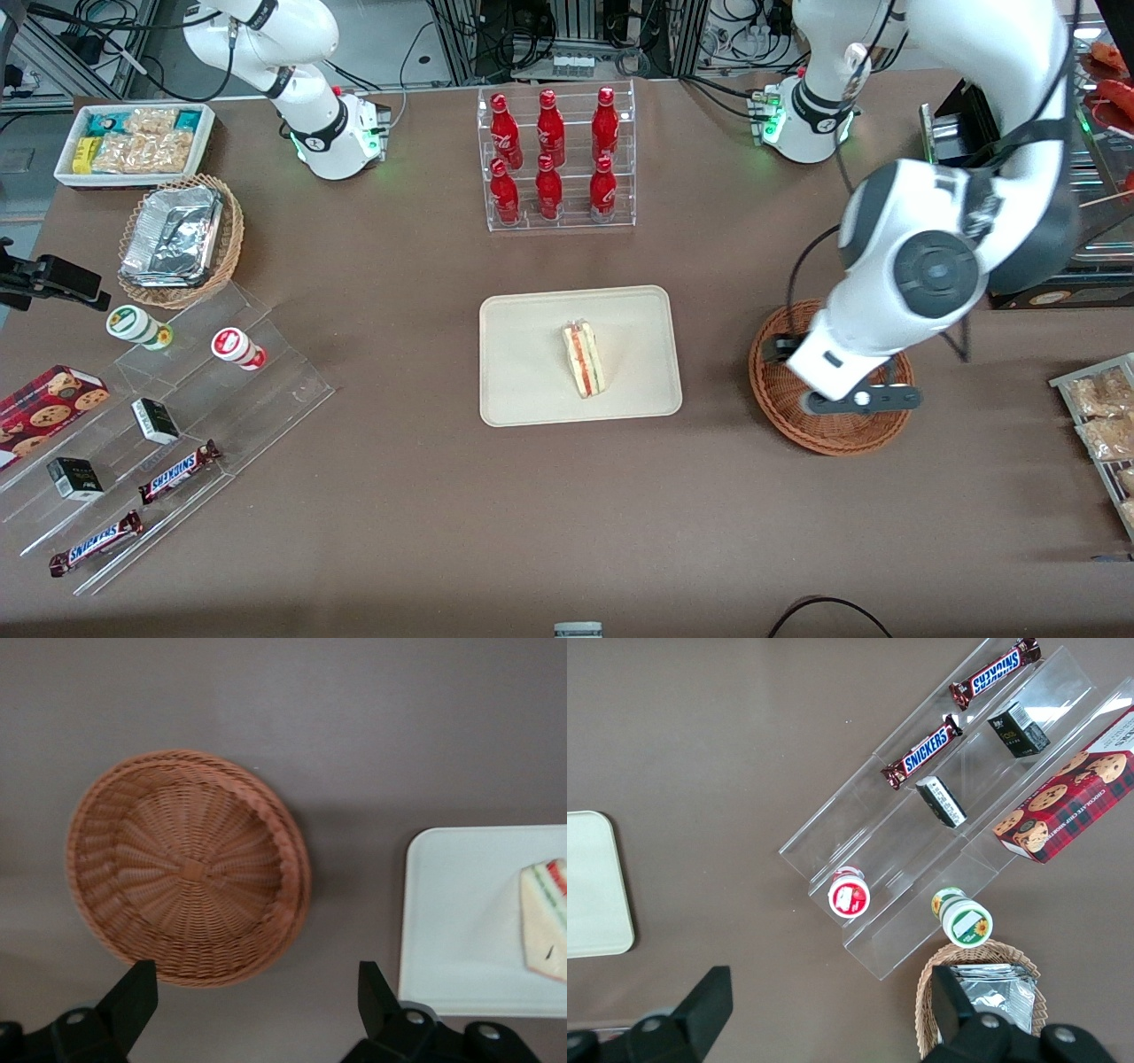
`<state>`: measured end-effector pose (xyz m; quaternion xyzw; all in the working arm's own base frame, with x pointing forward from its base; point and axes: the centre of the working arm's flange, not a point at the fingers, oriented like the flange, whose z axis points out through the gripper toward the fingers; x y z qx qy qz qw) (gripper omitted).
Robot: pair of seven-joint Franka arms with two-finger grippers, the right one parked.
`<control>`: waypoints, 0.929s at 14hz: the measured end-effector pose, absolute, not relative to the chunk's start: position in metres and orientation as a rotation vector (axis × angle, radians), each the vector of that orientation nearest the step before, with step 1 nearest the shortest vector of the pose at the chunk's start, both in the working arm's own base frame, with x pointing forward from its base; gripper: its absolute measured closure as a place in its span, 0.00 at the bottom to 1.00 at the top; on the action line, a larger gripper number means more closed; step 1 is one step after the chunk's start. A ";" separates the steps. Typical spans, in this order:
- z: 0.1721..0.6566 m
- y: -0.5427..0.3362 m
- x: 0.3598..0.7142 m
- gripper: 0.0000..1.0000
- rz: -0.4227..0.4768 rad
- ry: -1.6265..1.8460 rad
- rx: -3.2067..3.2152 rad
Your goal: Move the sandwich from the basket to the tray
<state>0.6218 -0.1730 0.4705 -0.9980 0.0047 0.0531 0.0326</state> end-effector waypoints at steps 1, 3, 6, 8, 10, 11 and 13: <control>0.479 -0.157 0.617 0.00 0.160 0.057 -3.075; 0.496 -0.134 0.603 0.00 0.151 0.116 -3.077; 0.524 -0.117 0.583 0.00 0.147 0.166 -3.075; 0.542 -0.101 0.572 0.00 0.159 0.219 -3.075; 0.560 -0.074 0.563 0.00 0.183 0.274 -3.075; 0.567 -0.064 0.558 0.00 0.190 0.289 -3.077; 0.581 -0.054 0.549 0.00 0.197 0.299 -3.078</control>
